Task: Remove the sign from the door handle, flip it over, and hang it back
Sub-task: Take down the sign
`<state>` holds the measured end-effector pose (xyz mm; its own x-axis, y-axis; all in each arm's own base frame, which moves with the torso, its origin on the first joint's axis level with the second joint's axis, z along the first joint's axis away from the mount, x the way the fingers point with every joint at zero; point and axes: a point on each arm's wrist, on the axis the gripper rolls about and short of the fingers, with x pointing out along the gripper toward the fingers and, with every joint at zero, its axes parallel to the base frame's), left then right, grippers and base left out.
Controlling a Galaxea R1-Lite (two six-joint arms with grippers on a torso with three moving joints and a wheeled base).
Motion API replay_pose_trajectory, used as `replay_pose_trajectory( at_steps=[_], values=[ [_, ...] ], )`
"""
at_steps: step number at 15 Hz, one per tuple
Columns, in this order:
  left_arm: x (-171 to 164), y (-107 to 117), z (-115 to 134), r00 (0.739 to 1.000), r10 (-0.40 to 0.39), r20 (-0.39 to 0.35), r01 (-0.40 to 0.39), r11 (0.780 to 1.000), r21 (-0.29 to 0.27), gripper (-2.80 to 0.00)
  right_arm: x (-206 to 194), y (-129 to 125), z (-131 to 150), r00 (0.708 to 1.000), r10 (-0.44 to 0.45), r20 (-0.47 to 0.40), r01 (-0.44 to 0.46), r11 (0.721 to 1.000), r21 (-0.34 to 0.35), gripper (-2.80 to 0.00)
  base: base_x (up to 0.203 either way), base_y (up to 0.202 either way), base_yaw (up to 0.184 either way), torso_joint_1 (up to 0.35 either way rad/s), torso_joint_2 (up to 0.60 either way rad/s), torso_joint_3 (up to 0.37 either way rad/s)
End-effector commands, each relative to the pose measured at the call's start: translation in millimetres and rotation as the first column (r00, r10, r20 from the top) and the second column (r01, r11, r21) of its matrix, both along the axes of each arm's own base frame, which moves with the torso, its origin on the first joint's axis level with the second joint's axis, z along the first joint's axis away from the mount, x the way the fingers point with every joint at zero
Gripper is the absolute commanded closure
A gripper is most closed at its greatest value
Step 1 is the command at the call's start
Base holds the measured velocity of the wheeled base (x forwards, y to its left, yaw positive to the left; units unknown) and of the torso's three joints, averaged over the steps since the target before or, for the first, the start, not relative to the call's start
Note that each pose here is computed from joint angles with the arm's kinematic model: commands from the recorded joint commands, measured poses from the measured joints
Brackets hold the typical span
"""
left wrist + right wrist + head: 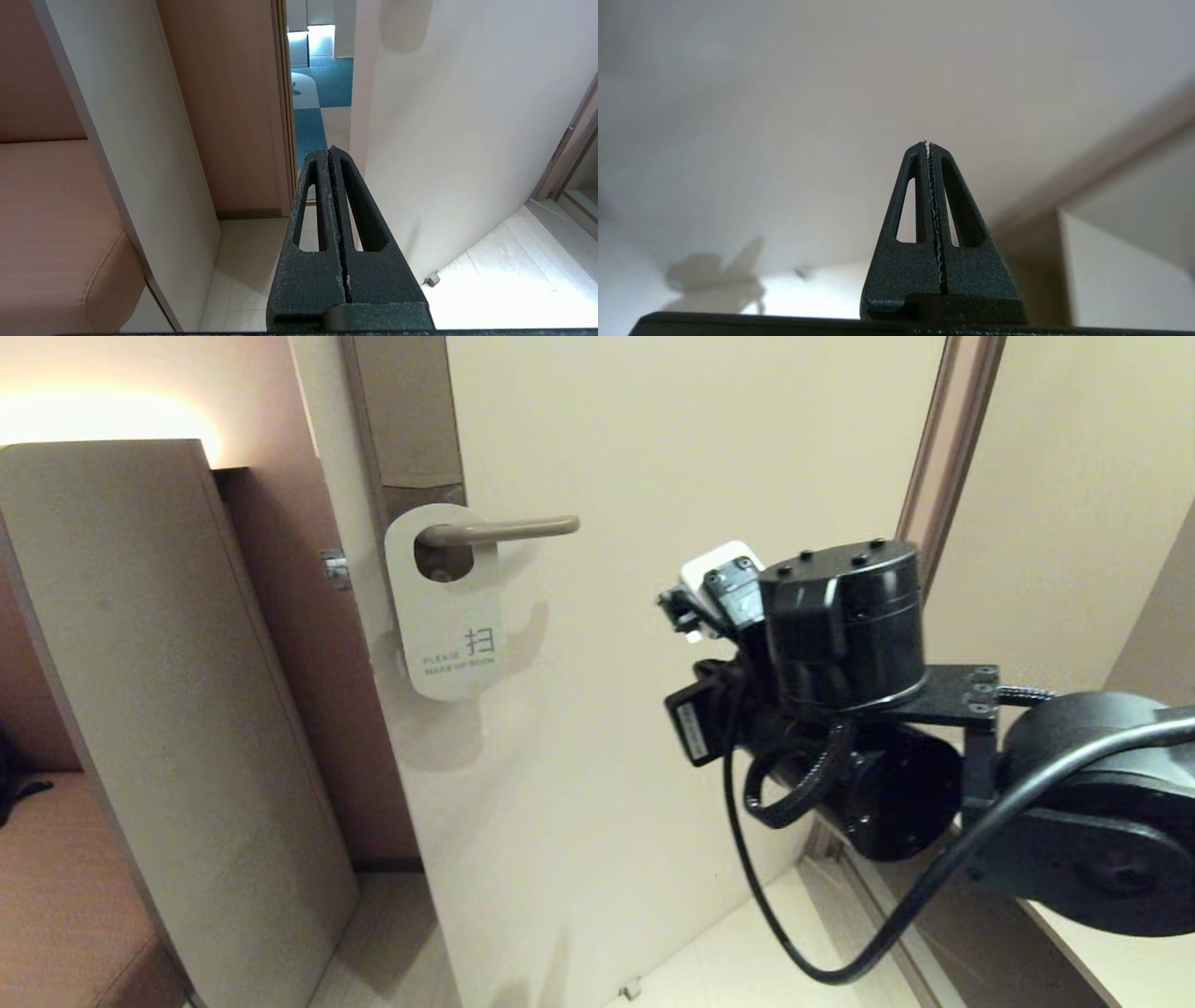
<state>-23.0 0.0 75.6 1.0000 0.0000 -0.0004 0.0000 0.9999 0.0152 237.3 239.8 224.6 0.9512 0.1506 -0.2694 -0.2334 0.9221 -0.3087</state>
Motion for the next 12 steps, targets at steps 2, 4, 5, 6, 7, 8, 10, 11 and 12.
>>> replay_pose_trajectory(
  at_steps=[2, 4, 5, 6, 7, 8, 10, 11, 12],
  values=[
    [0, 0, 0, 1.000, 0.000, -0.001, 0.000, 1.000, 0.000, 0.00, -13, -75, 21, 0.989, -0.146, 0.001, 0.146, 0.989, 0.000, 0.00, 0.000, 0.000, 0.000, 0.000, 0.00, 0.000],
    [0, 0, 0, 1.000, 0.000, -0.001, 0.000, 1.000, 0.000, 0.00, -23, -115, 20, 0.972, -0.232, -0.034, 0.231, 0.972, -0.030, 0.00, 0.000, 0.000, 0.000, 0.000, 0.00, 0.000],
    [0, 0, 0, 1.000, 0.000, -0.001, 0.000, 1.000, 0.000, 0.00, -31, -131, 17, 0.963, -0.264, -0.046, 0.263, 0.964, -0.038, 0.00, 0.000, 0.000, 0.000, 0.000, 0.00, 0.000],
    [0, 0, 0, 1.000, 0.000, -0.001, 0.000, 1.000, 0.000, 0.00, -41, -148, 15, 0.955, -0.293, -0.056, 0.291, 0.956, -0.041, 0.00, 0.000, 0.000, 0.000, 0.000, 0.00, 0.000],
    [0, 0, 0, 1.000, 0.000, -0.001, 0.000, 1.000, 0.000, 0.00, -52, -163, 12, 0.947, -0.317, -0.059, 0.316, 0.948, -0.036, 0.00, 0.000, 0.000, 0.000, 0.000, 0.00, 0.000],
    [0, 0, 0, 1.000, 0.000, -0.001, 0.000, 1.000, 0.000, 0.00, -64, -175, 10, 0.940, -0.337, -0.057, 0.336, 0.941, -0.027, 0.00, 0.000, 0.000, 0.000, 0.000, 0.00, 0.000],
    [0, 0, 0, 1.000, 0.000, -0.001, 0.000, 1.000, 0.000, 0.00, -91, -196, 5, 0.931, -0.363, -0.043, 0.364, 0.932, 0.000, 0.00, 0.000, 0.000, 0.000, 0.000, 0.00, 0.000],
    [0, 0, 0, 1.000, 0.000, -0.001, 0.000, 1.000, 0.000, 0.00, -105, -204, 1, 0.928, -0.371, -0.034, 0.372, 0.928, 0.011, 0.00, 0.000, 0.000, 0.000, 0.000, 0.00, 0.000],
    [0, 0, 0, 1.000, 0.000, -0.001, 0.000, 1.000, 0.000, 0.00, -118, -210, -3, 0.927, -0.375, -0.019, 0.376, 0.927, 0.019, 0.00, 0.000, 0.000, 0.000, 0.000, 0.00, 0.000]
  ],
)
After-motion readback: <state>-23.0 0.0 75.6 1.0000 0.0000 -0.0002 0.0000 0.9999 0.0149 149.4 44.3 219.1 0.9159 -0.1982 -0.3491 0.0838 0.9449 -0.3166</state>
